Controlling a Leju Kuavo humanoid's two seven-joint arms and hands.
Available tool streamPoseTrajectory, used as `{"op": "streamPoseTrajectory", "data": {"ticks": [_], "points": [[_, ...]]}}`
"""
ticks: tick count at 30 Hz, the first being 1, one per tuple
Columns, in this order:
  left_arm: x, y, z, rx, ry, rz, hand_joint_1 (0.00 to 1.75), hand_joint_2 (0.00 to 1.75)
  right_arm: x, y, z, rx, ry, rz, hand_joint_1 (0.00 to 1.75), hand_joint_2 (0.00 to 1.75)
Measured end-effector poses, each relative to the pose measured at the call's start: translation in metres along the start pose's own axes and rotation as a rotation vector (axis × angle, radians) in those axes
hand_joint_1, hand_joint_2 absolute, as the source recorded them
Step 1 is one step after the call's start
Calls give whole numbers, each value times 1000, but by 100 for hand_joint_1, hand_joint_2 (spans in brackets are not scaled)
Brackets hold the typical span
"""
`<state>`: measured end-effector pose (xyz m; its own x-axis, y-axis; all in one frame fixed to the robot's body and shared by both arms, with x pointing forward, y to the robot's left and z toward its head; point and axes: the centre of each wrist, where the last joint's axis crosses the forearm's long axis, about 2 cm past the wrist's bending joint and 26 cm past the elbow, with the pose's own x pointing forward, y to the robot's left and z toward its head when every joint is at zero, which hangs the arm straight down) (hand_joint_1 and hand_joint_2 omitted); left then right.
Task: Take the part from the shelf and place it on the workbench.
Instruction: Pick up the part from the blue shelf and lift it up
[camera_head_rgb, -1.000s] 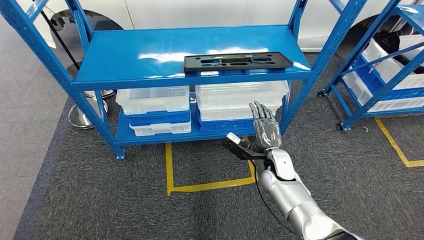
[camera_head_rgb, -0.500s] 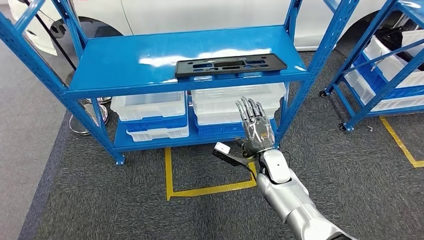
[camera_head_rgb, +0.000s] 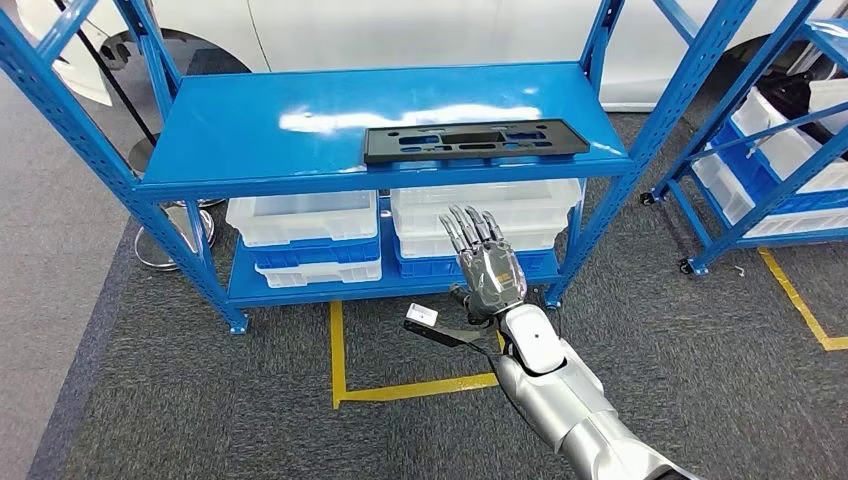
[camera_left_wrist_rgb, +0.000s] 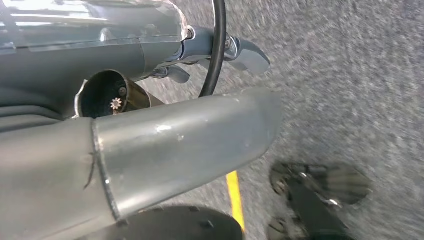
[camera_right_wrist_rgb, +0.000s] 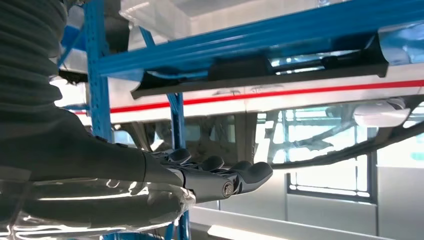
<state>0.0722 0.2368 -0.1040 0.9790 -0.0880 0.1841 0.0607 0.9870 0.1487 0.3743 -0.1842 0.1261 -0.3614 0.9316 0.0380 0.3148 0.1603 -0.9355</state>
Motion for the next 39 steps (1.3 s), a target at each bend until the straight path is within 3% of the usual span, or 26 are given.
{"op": "streamPoseTrajectory", "data": {"ticks": [23,39], "points": [[-17,0,0,21,26,76,0,0,-8,9,11,39,21,-1,0,175],[-8,-5,1,-7,-12,42,0,0,-16,2,3,8,53,5,0,175]]}}
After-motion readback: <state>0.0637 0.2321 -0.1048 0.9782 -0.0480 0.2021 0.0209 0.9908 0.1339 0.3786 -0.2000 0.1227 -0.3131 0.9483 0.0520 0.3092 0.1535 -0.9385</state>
